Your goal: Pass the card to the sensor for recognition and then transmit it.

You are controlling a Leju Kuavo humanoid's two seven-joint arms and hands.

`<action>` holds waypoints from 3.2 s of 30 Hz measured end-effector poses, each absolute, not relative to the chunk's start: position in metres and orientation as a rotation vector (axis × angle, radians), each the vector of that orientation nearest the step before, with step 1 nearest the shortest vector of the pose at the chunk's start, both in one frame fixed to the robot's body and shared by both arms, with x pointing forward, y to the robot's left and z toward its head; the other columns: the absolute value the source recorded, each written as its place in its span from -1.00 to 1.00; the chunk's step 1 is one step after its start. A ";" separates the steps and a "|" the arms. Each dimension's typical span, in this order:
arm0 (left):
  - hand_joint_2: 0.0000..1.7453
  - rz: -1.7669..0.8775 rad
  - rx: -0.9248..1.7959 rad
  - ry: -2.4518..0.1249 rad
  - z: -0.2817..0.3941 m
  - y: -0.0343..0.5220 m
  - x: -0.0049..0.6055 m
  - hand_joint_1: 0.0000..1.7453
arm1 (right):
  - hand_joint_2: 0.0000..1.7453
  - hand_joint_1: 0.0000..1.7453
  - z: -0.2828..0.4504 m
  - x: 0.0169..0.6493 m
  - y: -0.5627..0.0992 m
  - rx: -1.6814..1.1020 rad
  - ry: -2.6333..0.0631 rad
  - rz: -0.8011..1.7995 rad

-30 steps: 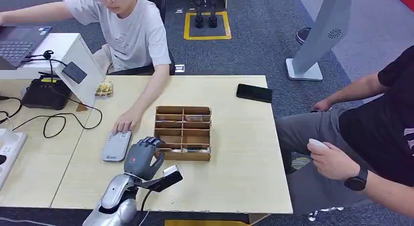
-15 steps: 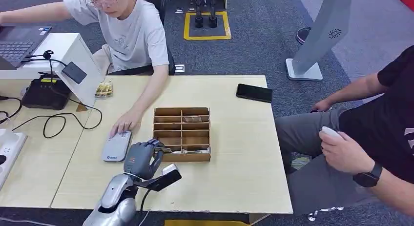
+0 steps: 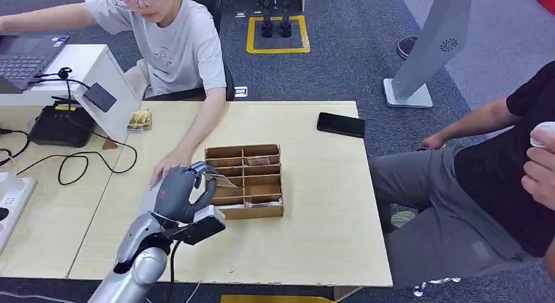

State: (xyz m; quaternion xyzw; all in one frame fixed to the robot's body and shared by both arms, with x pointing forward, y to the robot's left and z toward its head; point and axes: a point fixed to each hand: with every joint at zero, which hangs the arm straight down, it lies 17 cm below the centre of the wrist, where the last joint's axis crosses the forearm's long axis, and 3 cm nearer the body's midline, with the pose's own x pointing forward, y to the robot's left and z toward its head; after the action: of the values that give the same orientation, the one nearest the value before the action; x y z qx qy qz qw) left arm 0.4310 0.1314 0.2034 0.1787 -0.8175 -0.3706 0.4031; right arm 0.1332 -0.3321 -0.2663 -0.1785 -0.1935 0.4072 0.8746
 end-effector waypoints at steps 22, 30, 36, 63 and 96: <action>1.00 -0.928 1.007 -2.112 0.296 0.220 0.453 0.80 | 1.00 -1.00 -0.268 0.127 -0.329 -0.371 -0.396 0.832; 1.00 -0.912 1.153 -1.913 0.265 0.264 0.489 1.00 | 1.00 -1.00 -0.267 0.131 -0.328 -0.372 -0.392 0.842; 1.00 -0.929 1.162 -1.839 0.241 0.276 0.499 -0.98 | 1.00 -1.00 -0.267 0.130 -0.327 -0.370 -0.390 0.844; 1.00 -0.404 1.503 -1.740 0.225 0.456 0.363 -1.00 | 1.00 -1.00 -0.271 0.099 -0.338 -0.389 -0.366 0.739; 1.00 0.573 0.963 -0.120 -0.216 0.440 0.017 -1.00 | 1.00 -1.00 -0.273 0.084 -0.341 -0.392 -0.329 0.623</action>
State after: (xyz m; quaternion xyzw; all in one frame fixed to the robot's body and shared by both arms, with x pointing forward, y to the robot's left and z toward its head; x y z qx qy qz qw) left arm 0.0166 0.4400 -0.2157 0.4563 -0.0568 0.2717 0.8454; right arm 0.0838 -0.3405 -0.2733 -0.1905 -0.1599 0.3031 0.9199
